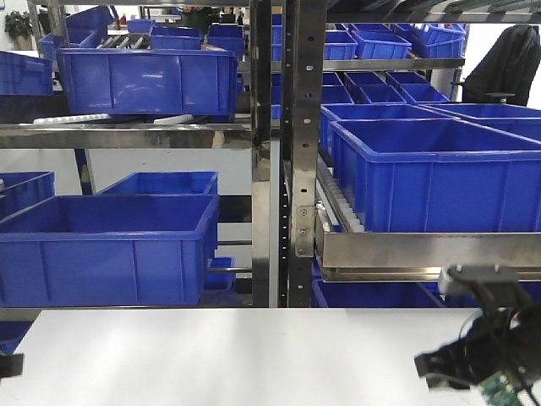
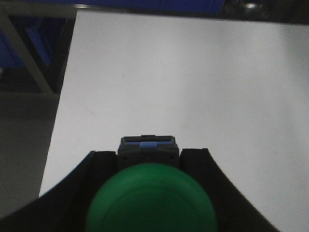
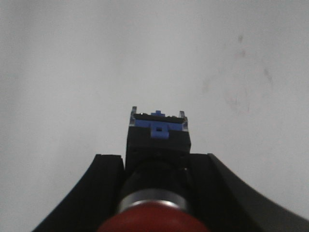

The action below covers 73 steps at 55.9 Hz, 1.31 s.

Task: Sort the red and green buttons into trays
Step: 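Raise both held buttons off the table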

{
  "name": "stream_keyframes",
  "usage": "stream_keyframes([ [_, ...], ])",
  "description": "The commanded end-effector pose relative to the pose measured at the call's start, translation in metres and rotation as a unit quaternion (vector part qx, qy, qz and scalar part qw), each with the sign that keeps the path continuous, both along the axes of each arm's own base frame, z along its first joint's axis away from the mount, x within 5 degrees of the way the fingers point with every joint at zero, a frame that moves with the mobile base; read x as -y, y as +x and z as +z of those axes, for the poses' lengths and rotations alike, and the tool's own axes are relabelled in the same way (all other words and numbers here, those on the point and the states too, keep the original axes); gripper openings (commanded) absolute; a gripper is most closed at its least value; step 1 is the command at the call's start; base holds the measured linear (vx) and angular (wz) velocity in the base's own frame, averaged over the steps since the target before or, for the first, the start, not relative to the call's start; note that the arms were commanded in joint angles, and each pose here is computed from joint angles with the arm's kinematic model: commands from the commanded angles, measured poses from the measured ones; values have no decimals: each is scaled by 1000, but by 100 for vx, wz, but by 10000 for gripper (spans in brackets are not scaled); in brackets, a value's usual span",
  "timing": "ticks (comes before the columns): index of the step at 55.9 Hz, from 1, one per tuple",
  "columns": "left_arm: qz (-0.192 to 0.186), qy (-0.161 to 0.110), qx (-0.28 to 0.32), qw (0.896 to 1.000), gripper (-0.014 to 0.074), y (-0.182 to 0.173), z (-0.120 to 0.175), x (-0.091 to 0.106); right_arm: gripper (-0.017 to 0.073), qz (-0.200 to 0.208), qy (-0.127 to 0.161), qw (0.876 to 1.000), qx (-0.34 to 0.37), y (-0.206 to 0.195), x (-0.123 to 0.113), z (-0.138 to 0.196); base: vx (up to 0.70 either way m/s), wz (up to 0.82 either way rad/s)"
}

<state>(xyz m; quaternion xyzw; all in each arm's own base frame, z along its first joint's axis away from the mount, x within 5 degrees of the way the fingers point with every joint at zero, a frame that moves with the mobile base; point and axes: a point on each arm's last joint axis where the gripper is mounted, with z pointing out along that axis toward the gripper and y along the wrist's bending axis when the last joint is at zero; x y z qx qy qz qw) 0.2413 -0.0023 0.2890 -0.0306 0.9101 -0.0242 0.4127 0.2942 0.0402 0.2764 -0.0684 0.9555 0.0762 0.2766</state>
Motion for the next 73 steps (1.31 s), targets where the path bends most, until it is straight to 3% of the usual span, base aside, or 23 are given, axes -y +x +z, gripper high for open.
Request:
stream_keyframes([
  [1,-5,-9,96,995,-6,-9,35,2,-9,10,7,992,123,-12,-5,48,0,0],
  [9,-27,-16,141,990,-6,-33,58,6,-9,20,13,978,209,-38,-9,79,0,0],
  [19,-37,-30,220,974,-3,-65,86,8,-9,11,22,956,292,-83,-3,81,0,0],
  [31,-33,-21,270,962,-3,-104,75,7,-9,8,25,939,342,-131,6,74,0,0],
  [42,-32,-42,256,965,-3,-128,43,8,-9,8,26,938,346,-147,9,64,0,0],
  [73,-37,-43,248,967,-3,-134,40,9,-9,9,28,943,331,-149,8,60,0,0],
])
